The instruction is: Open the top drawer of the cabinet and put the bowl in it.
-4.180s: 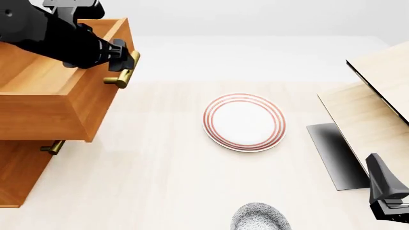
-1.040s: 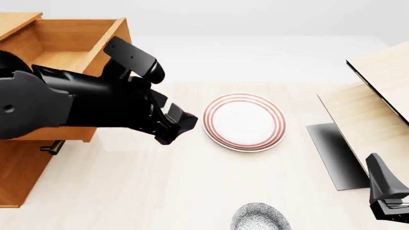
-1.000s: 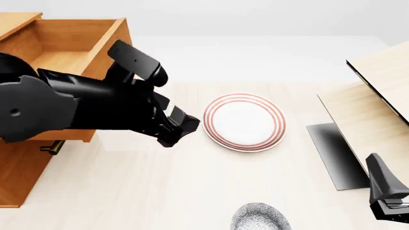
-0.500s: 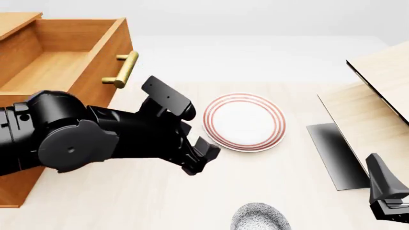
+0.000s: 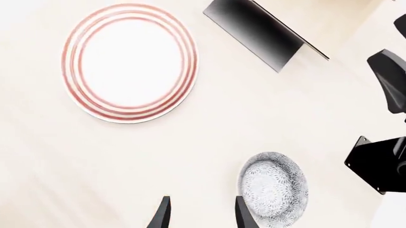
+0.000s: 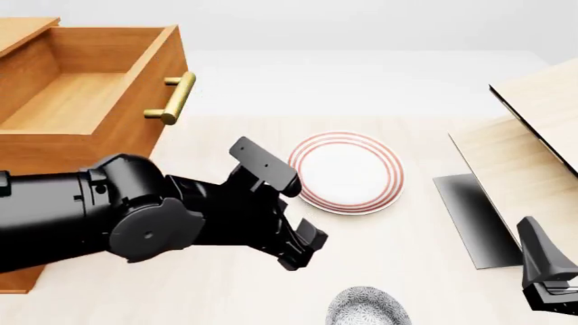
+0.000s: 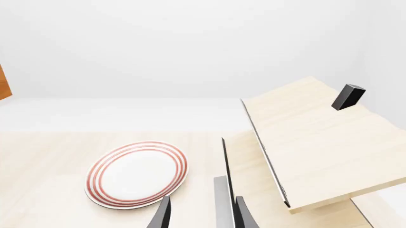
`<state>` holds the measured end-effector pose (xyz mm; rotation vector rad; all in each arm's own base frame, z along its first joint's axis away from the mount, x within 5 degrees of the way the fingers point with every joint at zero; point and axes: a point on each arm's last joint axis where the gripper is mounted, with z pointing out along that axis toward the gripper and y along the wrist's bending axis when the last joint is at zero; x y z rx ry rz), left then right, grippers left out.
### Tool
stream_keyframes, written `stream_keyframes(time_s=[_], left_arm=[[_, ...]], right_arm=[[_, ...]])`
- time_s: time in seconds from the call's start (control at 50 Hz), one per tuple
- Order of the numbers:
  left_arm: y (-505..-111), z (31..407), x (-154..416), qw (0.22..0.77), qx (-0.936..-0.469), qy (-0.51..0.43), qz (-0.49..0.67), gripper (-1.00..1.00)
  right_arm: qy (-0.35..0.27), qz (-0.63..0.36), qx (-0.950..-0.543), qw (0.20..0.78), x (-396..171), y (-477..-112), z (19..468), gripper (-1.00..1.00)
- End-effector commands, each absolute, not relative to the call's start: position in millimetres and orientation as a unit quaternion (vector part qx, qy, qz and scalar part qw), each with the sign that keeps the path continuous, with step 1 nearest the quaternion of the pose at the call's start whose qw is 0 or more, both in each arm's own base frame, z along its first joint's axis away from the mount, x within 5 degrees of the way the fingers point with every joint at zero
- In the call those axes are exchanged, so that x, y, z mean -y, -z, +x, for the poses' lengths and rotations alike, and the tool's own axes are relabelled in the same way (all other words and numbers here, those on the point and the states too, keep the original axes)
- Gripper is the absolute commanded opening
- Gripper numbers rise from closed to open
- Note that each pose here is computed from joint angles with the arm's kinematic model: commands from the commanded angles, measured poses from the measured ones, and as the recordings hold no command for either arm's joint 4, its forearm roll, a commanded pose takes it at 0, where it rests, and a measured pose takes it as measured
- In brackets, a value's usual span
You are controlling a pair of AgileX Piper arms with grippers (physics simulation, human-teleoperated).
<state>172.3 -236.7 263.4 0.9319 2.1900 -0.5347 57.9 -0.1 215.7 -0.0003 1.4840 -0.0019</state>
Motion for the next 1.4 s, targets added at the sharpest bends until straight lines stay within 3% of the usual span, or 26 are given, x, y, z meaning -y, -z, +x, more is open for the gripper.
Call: stream_keyframes(time_s=[0.02,1.4], left_arm=[[-251,172,247,0.329,-0.847,0.206,0.363,1.00],[-193,165,310,0.273,-0.857,0.213,0.381,1.00]], right_arm=[[0.001,0.000,-0.676,0.737,0,-215,57,1.00],[0.001,0.000,-0.676,0.737,0,-215,57,1.00]])
